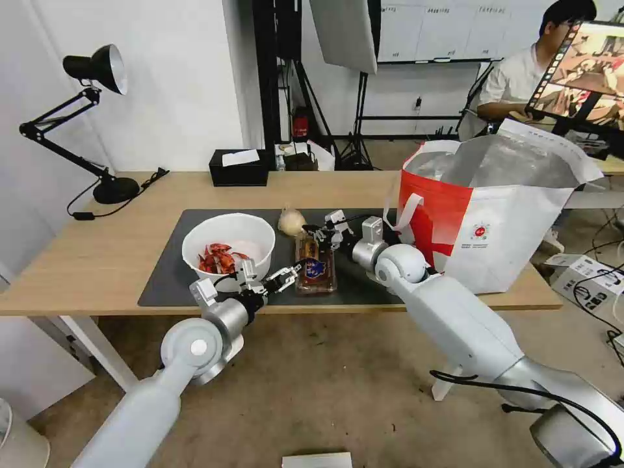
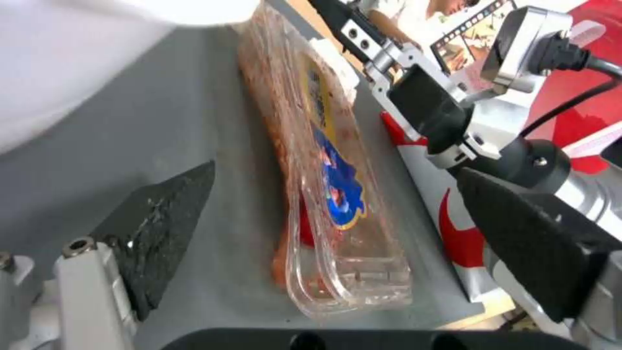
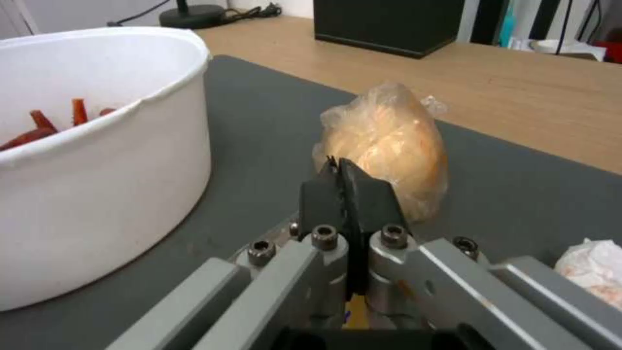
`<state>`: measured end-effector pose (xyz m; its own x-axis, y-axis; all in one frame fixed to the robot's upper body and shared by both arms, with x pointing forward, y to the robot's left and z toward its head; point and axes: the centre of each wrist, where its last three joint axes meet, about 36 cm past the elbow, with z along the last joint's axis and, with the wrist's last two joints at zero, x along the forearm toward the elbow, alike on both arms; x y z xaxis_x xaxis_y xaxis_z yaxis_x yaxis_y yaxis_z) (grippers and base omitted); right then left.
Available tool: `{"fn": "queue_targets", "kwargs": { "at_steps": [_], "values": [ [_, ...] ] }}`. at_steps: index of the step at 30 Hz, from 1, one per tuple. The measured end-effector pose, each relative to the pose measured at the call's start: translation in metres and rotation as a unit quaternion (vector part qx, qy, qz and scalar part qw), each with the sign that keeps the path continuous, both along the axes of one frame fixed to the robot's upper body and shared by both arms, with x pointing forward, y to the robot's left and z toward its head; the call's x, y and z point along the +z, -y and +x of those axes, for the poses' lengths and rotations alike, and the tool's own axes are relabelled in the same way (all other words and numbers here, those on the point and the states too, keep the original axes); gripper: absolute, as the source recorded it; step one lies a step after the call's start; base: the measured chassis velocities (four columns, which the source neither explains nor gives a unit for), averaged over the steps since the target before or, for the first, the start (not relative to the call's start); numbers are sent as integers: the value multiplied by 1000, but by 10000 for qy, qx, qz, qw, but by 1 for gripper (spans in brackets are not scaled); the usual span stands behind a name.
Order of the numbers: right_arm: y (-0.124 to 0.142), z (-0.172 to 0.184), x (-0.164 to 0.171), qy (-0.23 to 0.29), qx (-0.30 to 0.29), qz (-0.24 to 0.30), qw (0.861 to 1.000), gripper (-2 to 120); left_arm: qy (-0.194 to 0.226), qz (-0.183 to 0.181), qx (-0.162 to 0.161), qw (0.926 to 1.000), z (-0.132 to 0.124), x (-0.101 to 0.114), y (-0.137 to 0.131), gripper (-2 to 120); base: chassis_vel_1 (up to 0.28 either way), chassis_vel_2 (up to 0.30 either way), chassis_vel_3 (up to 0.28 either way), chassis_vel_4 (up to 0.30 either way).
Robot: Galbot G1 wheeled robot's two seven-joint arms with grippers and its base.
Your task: Pick up the trash from the table and place it into the takeout bag.
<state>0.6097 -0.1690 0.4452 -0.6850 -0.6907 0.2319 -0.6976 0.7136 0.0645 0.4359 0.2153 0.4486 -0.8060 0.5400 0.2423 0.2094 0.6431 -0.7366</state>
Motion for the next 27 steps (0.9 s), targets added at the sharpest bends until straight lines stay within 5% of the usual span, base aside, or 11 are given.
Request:
{"fn": "queue_targets", "kwargs": {
  "at_steps": [27],
  "values": [
    [-2,-1,-15,-91,-37,-231,9997,0,-289,-153,71,9994,14,-1,7,100,0,0,0,0]
  ]
}}
